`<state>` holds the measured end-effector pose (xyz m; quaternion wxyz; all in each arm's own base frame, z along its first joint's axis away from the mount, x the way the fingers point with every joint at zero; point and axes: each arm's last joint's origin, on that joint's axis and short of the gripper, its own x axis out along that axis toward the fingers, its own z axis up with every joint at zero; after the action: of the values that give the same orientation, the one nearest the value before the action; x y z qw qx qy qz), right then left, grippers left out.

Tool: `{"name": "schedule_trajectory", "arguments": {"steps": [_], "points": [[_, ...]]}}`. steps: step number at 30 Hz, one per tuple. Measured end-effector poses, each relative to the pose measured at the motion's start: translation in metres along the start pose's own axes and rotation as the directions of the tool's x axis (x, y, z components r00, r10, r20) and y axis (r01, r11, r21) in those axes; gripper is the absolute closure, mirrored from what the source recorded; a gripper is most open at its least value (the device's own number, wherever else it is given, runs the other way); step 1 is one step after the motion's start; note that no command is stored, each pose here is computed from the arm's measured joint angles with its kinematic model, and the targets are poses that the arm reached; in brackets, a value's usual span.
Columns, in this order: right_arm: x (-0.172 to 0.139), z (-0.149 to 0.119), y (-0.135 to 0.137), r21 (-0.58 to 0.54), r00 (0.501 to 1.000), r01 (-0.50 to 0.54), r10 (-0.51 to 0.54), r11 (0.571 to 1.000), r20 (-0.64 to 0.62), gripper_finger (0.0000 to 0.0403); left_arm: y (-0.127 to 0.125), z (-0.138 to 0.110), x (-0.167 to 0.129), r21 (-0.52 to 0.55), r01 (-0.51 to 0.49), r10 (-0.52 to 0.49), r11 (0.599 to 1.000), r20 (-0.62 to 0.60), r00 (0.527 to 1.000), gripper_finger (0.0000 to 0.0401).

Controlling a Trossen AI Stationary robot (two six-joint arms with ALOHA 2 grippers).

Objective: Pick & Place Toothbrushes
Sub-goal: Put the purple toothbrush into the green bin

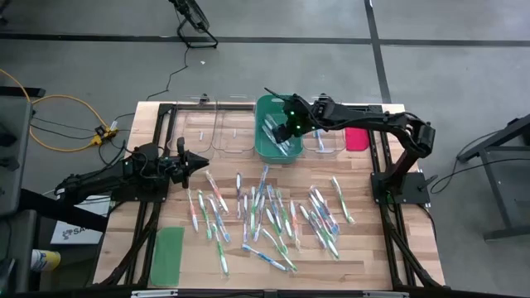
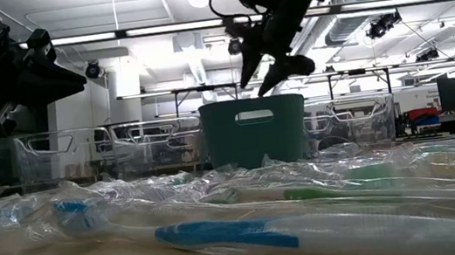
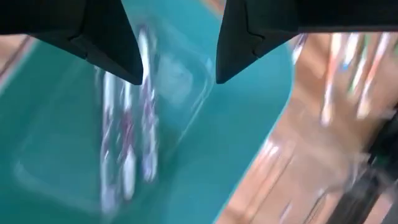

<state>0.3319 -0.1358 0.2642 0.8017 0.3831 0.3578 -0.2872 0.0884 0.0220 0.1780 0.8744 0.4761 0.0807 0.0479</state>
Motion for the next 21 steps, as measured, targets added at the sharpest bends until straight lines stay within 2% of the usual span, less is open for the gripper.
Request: {"name": "schedule_trajectory", "arguments": {"steps": [3,10,14,17,21], "points": [[-0.013,-0.012,-0.001,-0.017,0.995,0.037,-0.038,0.999,-0.09,0.0209,0.0,0.0,0.0,0.0,0.0,0.0,1.0,0.0,1.0,0.0346],[-0.042,-0.053,0.012,-0.089,0.958,0.209,-0.222,0.974,-0.184,0.0213,0.0,0.0,0.0,0.0,0.0,0.0,1.0,0.0,1.0,0.0346],[-0.051,-0.083,0.025,-0.151,0.921,0.311,-0.337,0.938,-0.196,0.0214,0.0,0.0,0.0,0.0,0.0,0.0,1.0,0.0,1.0,0.0346],[-0.056,-0.106,0.035,-0.205,0.889,0.396,-0.429,0.895,-0.161,0.0214,0.0,0.0,0.0,0.0,0.0,0.0,1.0,0.001,1.0,0.0346],[-0.064,-0.131,0.043,-0.188,0.853,0.489,-0.512,0.852,-0.104,0.0214,0.0,0.0,0.0,0.0,0.0,0.0,1.0,0.0,1.0,0.0346]]}}
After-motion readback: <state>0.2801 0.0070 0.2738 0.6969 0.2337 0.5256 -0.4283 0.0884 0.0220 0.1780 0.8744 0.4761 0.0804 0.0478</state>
